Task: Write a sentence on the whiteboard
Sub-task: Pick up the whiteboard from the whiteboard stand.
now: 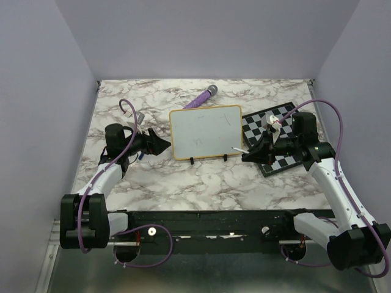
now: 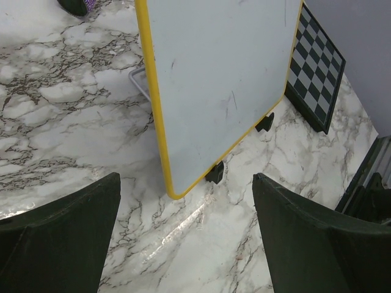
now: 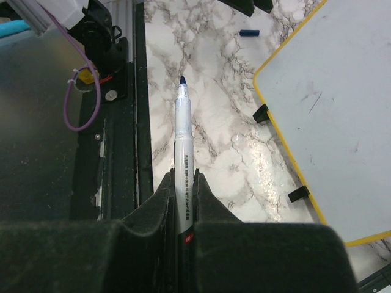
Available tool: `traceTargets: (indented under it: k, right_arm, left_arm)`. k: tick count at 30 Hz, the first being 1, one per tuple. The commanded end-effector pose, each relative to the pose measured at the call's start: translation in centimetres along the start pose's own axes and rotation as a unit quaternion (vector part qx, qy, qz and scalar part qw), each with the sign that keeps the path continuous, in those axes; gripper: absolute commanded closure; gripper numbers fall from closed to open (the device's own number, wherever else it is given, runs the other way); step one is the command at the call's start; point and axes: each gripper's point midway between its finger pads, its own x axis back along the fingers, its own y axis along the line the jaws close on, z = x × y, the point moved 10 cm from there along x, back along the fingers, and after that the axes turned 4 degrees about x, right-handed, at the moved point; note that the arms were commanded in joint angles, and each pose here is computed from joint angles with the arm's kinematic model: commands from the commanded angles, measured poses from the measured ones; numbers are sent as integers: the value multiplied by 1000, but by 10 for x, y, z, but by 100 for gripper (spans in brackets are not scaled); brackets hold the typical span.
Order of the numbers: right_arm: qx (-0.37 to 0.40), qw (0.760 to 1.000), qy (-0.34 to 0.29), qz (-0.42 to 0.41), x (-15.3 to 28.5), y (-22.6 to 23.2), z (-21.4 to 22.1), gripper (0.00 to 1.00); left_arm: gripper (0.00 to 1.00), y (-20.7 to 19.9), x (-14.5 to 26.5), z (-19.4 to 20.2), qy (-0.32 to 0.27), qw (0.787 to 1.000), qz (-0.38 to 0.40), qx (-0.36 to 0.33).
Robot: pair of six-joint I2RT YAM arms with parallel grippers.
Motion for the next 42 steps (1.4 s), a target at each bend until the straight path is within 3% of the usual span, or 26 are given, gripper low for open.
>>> traceTargets:
  k: [1, 20, 33, 42]
  right_arm:
    - [2, 1000, -11, -14, 1, 3, 0, 99]
    - [-1, 1000, -10, -14, 0, 2, 2, 99]
    - [-8, 1000, -4, -11, -1, -2, 4, 99]
    - [-18, 1000, 2, -8, -3, -8, 8, 99]
  left_arm:
    - [6, -4, -1, -4, -11, 999, 31, -35]
    - [6, -11, -5, -27, -42, 997, 43, -42]
    - [4, -7, -3, -55, -65, 996, -34, 44]
    - [4, -16, 2, -54, -69, 998, -3, 13]
